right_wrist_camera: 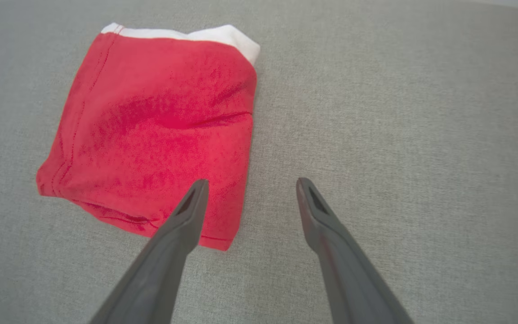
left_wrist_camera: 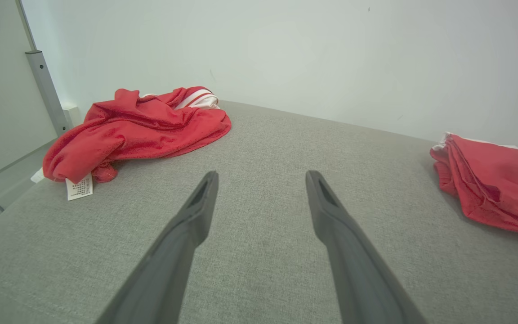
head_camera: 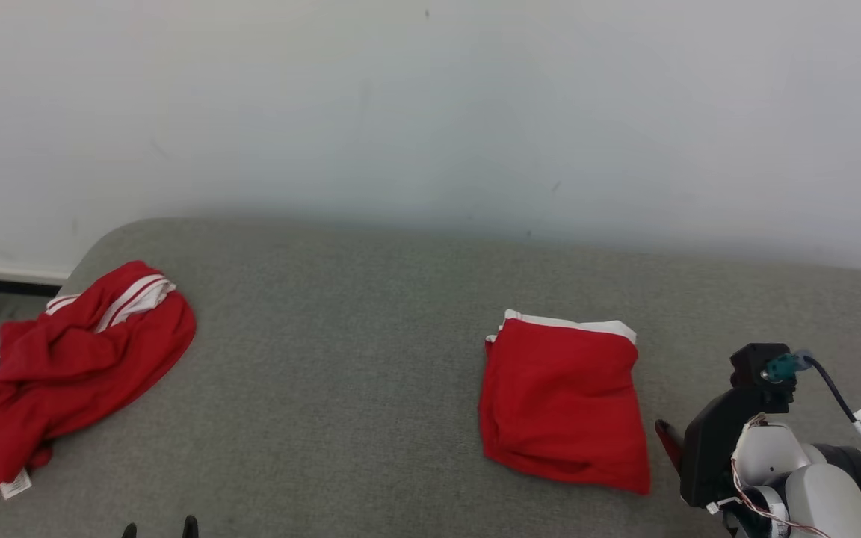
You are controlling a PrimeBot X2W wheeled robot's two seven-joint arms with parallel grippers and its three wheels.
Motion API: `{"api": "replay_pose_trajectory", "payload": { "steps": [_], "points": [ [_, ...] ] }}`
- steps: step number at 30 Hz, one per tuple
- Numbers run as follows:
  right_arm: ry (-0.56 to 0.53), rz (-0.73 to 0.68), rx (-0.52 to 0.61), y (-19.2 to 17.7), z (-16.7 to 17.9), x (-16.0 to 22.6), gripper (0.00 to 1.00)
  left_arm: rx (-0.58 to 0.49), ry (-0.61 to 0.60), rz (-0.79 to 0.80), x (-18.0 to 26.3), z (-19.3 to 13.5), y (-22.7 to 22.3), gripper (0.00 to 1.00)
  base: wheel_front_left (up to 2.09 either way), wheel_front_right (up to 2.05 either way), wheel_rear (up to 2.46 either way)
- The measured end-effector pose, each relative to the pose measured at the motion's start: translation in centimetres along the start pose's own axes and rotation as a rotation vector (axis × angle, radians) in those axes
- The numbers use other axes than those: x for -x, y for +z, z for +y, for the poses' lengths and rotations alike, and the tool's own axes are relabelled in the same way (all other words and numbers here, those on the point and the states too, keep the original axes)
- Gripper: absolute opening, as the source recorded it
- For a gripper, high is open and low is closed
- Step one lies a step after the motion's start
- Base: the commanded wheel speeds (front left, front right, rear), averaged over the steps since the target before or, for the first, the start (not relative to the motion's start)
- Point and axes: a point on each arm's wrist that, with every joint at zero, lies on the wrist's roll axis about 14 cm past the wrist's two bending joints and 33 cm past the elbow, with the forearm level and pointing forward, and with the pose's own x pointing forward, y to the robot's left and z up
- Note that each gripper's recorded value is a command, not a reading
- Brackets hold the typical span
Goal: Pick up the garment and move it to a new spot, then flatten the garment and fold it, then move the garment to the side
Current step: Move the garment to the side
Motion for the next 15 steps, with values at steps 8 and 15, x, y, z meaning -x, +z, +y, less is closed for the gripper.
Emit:
{"api": "replay_pose_trajectory", "payload": {
  "steps": [8,15],
  "points": [
    [-0.075,0.203,0.040,-0.5,-0.4,-4.5,1.00,-0.005,0.040,0.017,0.9,0.9,-0.1,1.00,0.00,0.00,0.00],
    [-0.036,0.297,0.040,-2.4,2.1,-8.8,1.00,-0.015,0.111,0.054,1.4,2.5,-0.9,1.00,0.00,0.00,0.00]
  ]
}}
